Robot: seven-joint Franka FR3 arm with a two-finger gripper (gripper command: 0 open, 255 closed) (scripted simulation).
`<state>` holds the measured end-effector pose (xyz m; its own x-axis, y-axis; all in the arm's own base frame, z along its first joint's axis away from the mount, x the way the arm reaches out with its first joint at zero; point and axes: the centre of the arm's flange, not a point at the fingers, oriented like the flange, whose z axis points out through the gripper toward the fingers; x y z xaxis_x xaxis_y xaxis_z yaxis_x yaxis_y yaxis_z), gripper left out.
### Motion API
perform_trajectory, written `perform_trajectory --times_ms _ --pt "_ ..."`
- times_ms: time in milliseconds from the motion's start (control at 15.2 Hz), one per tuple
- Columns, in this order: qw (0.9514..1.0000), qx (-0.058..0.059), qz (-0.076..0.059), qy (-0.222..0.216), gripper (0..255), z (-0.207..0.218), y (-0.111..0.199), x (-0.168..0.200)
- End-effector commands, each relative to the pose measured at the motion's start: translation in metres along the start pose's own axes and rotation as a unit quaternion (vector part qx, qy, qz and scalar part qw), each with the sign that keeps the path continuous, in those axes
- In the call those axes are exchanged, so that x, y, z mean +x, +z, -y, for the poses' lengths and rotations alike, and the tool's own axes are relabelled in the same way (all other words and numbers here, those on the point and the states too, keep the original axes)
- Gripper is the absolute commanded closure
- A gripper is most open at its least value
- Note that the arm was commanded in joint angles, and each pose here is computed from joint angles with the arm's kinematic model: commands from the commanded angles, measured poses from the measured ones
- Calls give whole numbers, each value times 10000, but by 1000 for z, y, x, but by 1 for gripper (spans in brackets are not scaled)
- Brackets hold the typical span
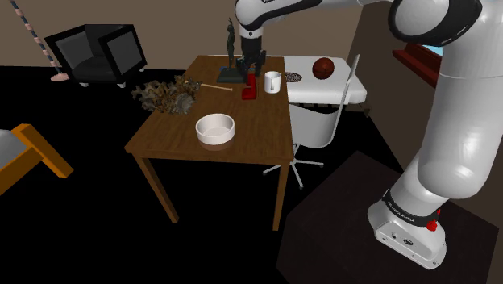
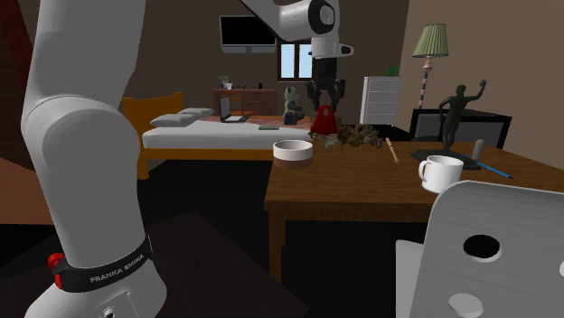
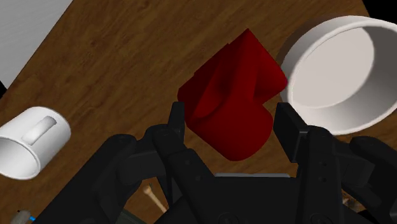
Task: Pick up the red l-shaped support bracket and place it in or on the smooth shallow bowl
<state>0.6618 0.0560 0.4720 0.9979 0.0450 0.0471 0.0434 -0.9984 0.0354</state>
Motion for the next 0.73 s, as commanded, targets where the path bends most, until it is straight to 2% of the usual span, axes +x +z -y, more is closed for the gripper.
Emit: perform_trajectory --times_ms 0,660 --pt "10000 -1 -2 10 255 28 -7 5" --pt "10000 -1 -2 10 255 156 -28 27"
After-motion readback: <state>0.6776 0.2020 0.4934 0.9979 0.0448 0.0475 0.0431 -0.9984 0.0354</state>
